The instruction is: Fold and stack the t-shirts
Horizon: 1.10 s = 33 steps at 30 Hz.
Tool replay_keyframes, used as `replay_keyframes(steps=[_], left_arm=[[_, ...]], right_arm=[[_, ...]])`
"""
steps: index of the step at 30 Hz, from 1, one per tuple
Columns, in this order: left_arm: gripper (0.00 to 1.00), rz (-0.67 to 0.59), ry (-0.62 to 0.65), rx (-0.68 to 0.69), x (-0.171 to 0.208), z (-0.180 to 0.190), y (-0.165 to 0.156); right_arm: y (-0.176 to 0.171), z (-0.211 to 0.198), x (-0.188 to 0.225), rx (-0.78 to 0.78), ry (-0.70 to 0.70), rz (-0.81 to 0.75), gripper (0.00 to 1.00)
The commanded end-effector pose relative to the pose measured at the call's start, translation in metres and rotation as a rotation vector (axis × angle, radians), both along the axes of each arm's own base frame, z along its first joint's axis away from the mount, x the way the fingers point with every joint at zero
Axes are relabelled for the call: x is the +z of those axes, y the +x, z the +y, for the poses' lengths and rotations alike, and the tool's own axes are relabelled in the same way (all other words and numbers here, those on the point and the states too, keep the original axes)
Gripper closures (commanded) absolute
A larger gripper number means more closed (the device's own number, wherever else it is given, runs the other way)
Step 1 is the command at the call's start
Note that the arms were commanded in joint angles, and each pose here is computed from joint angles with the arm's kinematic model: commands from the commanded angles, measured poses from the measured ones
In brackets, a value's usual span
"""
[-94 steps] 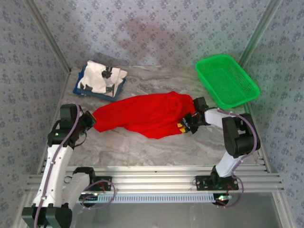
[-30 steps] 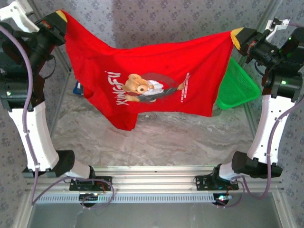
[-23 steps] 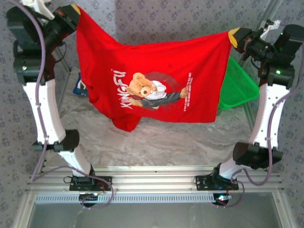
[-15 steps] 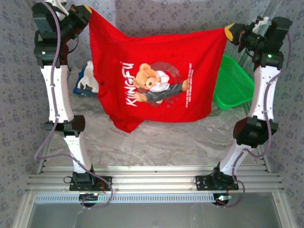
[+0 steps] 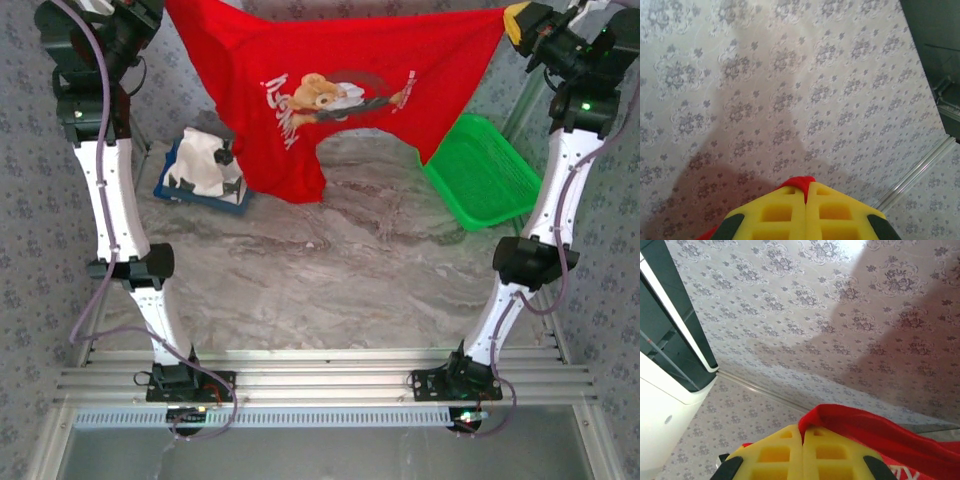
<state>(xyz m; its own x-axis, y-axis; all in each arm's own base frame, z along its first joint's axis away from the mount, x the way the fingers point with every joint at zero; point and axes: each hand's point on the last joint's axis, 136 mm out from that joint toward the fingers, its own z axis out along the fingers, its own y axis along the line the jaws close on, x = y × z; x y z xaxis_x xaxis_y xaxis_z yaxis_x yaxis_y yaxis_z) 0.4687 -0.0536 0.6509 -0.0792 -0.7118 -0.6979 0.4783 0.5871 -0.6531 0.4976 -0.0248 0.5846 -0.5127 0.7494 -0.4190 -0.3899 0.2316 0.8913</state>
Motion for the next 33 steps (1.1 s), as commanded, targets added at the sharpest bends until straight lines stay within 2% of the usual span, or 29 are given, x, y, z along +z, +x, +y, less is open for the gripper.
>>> replay_keyframes(steps=[1, 3, 6, 11, 14, 17, 20, 22, 24, 27, 33], left_arm=[[1.00, -0.250, 0.081, 0.028, 0.073, -0.002, -0.089], [1.00, -0.194, 0.126, 0.036, 0.063, -0.004, -0.101], [1.00, -0.054, 0.224, 0.030, 0.027, -0.016, -0.104], [1.00, 0.332, 0.342, 0.099, -0.083, -0.010, -0.097], [1.00, 0.479, 0.257, 0.165, -0.163, 0.008, -0.105], [1.00, 0.659, 0.222, 0.203, -0.247, 0.018, -0.125], [1.00, 0.795, 0.199, 0.194, -0.318, 0.018, -0.154], [1.00, 0.850, 0.210, 0.222, -0.353, 0.024, -0.175], [1.00, 0.923, 0.230, 0.243, -0.386, 0.030, -0.199], [1.00, 1.035, 0.222, 0.254, -0.426, 0.034, -0.234], [1.00, 1.260, 0.201, 0.349, -0.483, 0.049, -0.299]], right_arm=[[-0.023, -0.007, 0.018, 0.009, -0.038, -0.055, 1.00], [-0.029, -0.009, 0.009, 0.016, -0.065, -0.022, 1.00], [-0.043, -0.003, -0.018, 0.035, -0.130, 0.045, 1.00], [-0.068, 0.004, -0.099, 0.039, -0.265, 0.282, 1.00], [-0.079, 0.012, -0.145, 0.039, -0.338, 0.420, 1.00], [-0.094, 0.030, -0.186, 0.076, -0.421, 0.529, 1.00], [-0.120, 0.039, -0.250, 0.097, -0.500, 0.691, 1.00], [-0.145, 0.036, -0.299, 0.068, -0.462, 0.808, 1.00], [-0.179, 0.023, -0.340, 0.012, -0.429, 0.918, 1.00], [-0.228, 0.012, -0.387, -0.033, -0.548, 1.061, 1.00], [-0.280, 0.019, -0.426, -0.030, -0.577, 1.191, 1.00]])
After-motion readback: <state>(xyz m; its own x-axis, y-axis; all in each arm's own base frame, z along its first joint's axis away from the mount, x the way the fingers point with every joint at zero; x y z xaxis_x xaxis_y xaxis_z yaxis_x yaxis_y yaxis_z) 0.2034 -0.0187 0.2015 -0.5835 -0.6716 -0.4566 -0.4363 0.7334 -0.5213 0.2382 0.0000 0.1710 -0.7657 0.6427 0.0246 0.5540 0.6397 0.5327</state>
